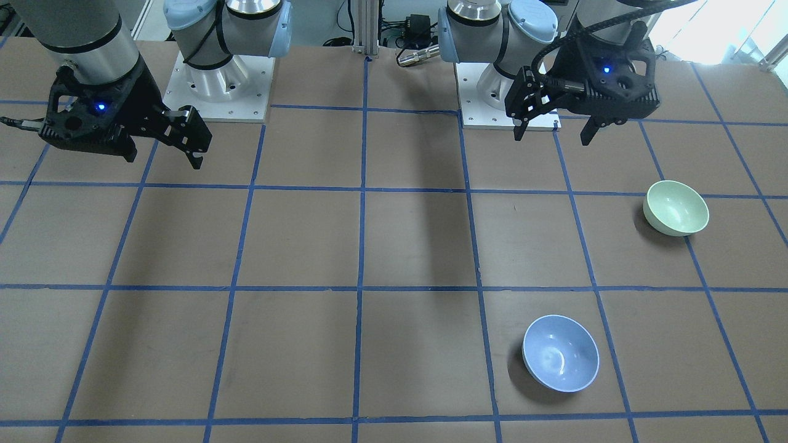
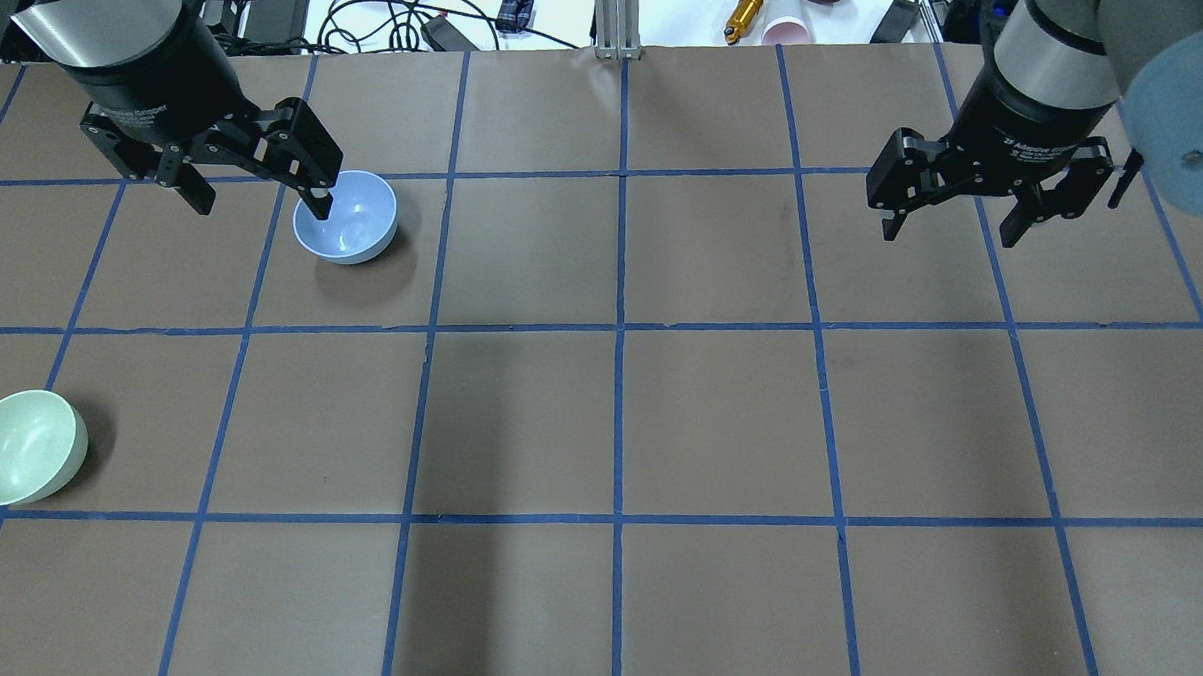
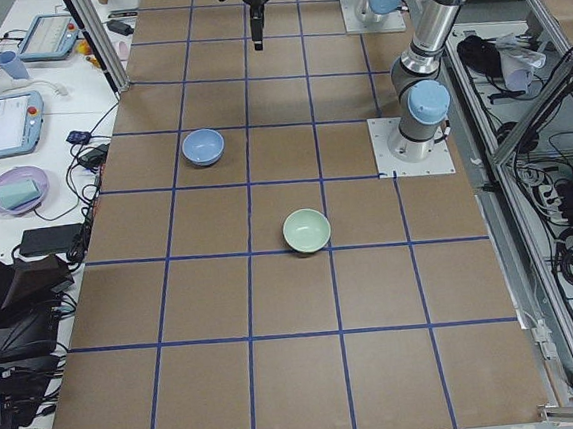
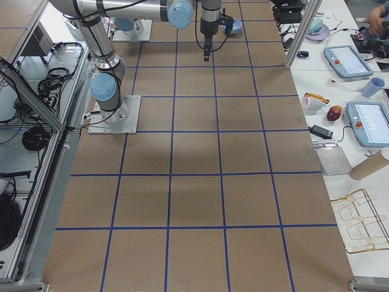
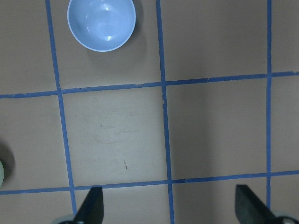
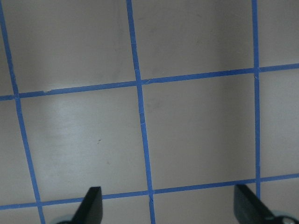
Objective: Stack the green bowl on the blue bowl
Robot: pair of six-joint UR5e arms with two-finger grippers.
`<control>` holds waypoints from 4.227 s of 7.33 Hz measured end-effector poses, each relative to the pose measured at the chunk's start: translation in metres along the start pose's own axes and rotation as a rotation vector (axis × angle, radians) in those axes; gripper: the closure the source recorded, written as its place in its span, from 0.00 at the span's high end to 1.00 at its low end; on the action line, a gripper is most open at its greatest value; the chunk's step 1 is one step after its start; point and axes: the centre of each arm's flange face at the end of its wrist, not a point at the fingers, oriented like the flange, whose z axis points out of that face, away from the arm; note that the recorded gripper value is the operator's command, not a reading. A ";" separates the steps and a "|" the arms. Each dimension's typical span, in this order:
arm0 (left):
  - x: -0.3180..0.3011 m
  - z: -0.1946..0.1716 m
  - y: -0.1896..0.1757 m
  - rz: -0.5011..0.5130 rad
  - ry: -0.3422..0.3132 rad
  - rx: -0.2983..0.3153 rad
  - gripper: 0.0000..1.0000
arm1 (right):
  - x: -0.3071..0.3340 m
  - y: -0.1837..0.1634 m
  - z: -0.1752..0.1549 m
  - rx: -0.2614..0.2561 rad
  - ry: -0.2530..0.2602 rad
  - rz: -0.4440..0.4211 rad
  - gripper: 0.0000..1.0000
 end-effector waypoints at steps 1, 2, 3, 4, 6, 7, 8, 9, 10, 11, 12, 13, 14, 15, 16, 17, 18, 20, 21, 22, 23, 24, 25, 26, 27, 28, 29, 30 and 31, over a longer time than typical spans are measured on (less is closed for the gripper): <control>0.000 -0.001 0.001 0.000 0.000 0.002 1.00 | 0.000 0.000 0.000 0.000 0.000 0.000 1.00; 0.000 0.000 0.001 0.000 0.000 -0.001 1.00 | 0.000 0.000 0.000 0.000 -0.001 0.000 1.00; 0.000 0.003 0.000 0.000 -0.001 -0.005 1.00 | 0.000 0.000 0.000 0.000 0.000 0.000 1.00; 0.000 0.002 0.000 0.001 0.000 -0.004 1.00 | 0.000 0.000 0.000 0.000 0.000 0.000 1.00; 0.000 -0.001 0.001 0.001 -0.002 0.002 1.00 | 0.000 0.000 0.000 0.000 0.000 0.000 1.00; -0.002 -0.001 0.001 -0.002 -0.006 0.002 1.00 | 0.000 0.000 0.000 0.000 0.000 0.000 1.00; -0.010 0.000 -0.001 -0.008 -0.007 -0.001 1.00 | 0.000 0.000 0.000 0.000 0.000 0.000 1.00; -0.030 0.005 -0.007 -0.022 -0.005 -0.012 1.00 | 0.000 0.000 0.000 0.000 0.000 0.000 1.00; -0.066 0.014 -0.013 -0.044 0.000 -0.028 1.00 | 0.000 0.000 0.000 0.000 0.000 0.000 1.00; -0.109 0.024 -0.017 -0.060 0.008 -0.048 1.00 | 0.000 0.000 0.000 0.000 0.000 0.000 1.00; -0.152 0.034 -0.017 -0.059 0.018 -0.065 1.00 | 0.000 0.000 0.000 0.000 0.000 0.000 1.00; -0.194 0.045 -0.014 -0.049 0.031 -0.083 1.00 | 0.000 0.000 0.000 0.000 0.000 0.000 1.00; -0.237 0.058 -0.007 -0.045 0.049 -0.099 1.00 | 0.000 0.000 0.000 0.000 0.000 0.000 1.00; -0.279 0.070 0.004 -0.032 0.065 -0.106 1.00 | 0.000 0.000 0.000 0.000 0.000 0.000 1.00; -0.319 0.084 0.017 -0.008 0.076 -0.097 1.00 | 0.000 0.000 0.000 0.000 0.000 0.000 1.00; -0.355 0.102 0.028 0.013 0.084 -0.073 1.00 | 0.000 0.000 0.000 0.000 0.000 0.000 1.00; -0.389 0.125 0.040 0.030 0.092 -0.048 1.00 | 0.000 0.000 0.000 0.000 0.000 0.000 1.00; -0.443 0.176 0.077 0.029 0.149 -0.015 1.00 | 0.000 0.000 0.000 0.000 0.000 0.000 1.00; -0.464 0.202 0.095 0.019 0.176 0.002 1.00 | 0.000 0.000 0.000 0.000 0.000 0.000 1.00; -0.482 0.228 0.110 0.001 0.192 0.011 1.00 | 0.000 0.000 0.000 0.000 -0.001 0.000 1.00; -0.497 0.253 0.120 -0.017 0.199 0.015 1.00 | 0.000 0.000 0.000 0.000 0.000 0.000 1.00; -0.507 0.274 0.125 -0.029 0.203 0.015 1.00 | 0.000 0.000 0.000 0.000 0.000 0.000 1.00; -0.513 0.291 0.127 -0.040 0.216 0.008 1.00 | 0.000 0.000 0.000 0.000 0.000 0.000 1.00; -0.514 0.305 0.128 -0.050 0.231 -0.003 1.00 | 0.000 0.000 0.000 0.000 -0.001 0.000 1.00; -0.514 0.316 0.129 -0.060 0.247 -0.015 0.98 | 0.000 0.000 0.000 0.000 0.000 0.000 1.00; -0.513 0.326 0.130 -0.069 0.256 -0.023 0.98 | 0.000 0.000 0.000 0.000 0.000 0.000 1.00; -0.512 0.333 0.131 -0.074 0.257 -0.027 0.98 | 0.000 0.000 0.000 0.000 0.000 0.000 1.00; -0.510 0.339 0.132 -0.080 0.257 -0.032 0.98 | 0.000 0.000 0.000 0.000 0.000 0.000 1.00; -0.509 0.343 0.133 -0.086 0.253 -0.033 0.98 | 0.000 0.000 0.000 0.000 0.000 0.000 1.00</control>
